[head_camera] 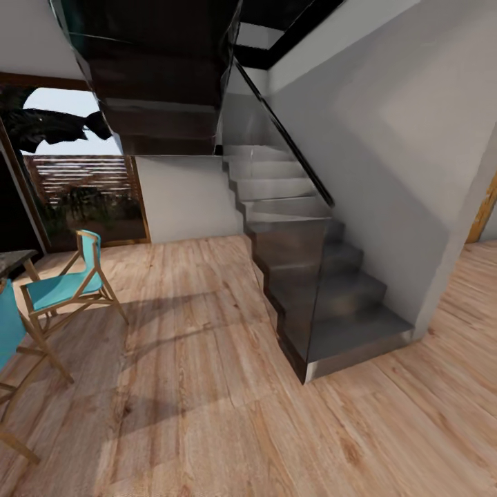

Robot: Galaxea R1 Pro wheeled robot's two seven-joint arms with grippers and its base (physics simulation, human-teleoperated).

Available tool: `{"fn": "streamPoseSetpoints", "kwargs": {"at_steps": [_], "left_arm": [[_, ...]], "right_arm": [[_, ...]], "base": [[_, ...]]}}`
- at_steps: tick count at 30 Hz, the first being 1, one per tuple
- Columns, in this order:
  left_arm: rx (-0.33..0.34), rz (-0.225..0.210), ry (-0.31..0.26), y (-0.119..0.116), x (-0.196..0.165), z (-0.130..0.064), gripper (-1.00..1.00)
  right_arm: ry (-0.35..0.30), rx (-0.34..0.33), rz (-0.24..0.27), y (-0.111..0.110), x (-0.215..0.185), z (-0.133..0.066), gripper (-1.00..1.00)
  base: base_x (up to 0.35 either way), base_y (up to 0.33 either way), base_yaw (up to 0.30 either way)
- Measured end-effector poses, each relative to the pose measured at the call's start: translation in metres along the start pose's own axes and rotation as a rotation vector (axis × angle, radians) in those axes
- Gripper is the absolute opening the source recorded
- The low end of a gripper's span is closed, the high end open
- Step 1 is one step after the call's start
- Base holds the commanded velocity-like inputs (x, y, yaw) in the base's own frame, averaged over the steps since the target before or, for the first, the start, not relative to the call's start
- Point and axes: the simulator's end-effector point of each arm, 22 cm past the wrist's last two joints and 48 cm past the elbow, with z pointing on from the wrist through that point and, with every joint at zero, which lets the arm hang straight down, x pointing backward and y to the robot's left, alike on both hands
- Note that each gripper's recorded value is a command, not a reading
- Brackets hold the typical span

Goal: Pick up the poster from the kitchen countertop and hang it on one of the wall nails in the kitchen.

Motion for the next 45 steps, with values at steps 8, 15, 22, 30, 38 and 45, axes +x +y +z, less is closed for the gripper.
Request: {"fn": "streamPoseSetpoints", "kwargs": {"at_steps": [8, 15, 22, 30, 38, 45], "left_arm": [[-0.009, -0.009, 0.005, 0.004, 0.002, 0.0, 1.0], [-0.01, -0.009, 0.011, 0.005, 0.004, 0.001, 1.0], [-0.01, -0.008, 0.015, 0.005, 0.006, 0.001, 1.0], [-0.011, -0.007, 0.02, 0.005, 0.008, 0.001, 1.0], [-0.011, -0.007, 0.02, 0.005, 0.008, 0.001, 1.0], [-0.054, -0.062, 0.019, 0.026, 0.009, 0.0, 1.0]], "right_arm": [[-0.002, 0.002, -0.001, 0.0, 0.013, 0.0, 1.0], [0.004, 0.002, -0.001, 0.0, 0.015, 0.0, 1.0], [0.009, 0.002, -0.001, 0.0, 0.017, 0.0, 1.0], [0.016, -0.001, -0.001, 0.001, 0.02, 0.0, 1.0], [0.014, 0.0, -0.001, 0.001, 0.02, 0.0, 1.0], [0.014, 0.001, -0.002, 0.001, 0.02, 0.0, 1.0]], "base": [[-0.018, 0.293, 0.227], [-0.183, 0.261, 0.251], [-0.182, 0.185, 0.251], [-0.074, -0.005, 0.199], [-0.102, -0.116, 0.23], [-0.092, 0.163, 0.289]]}}
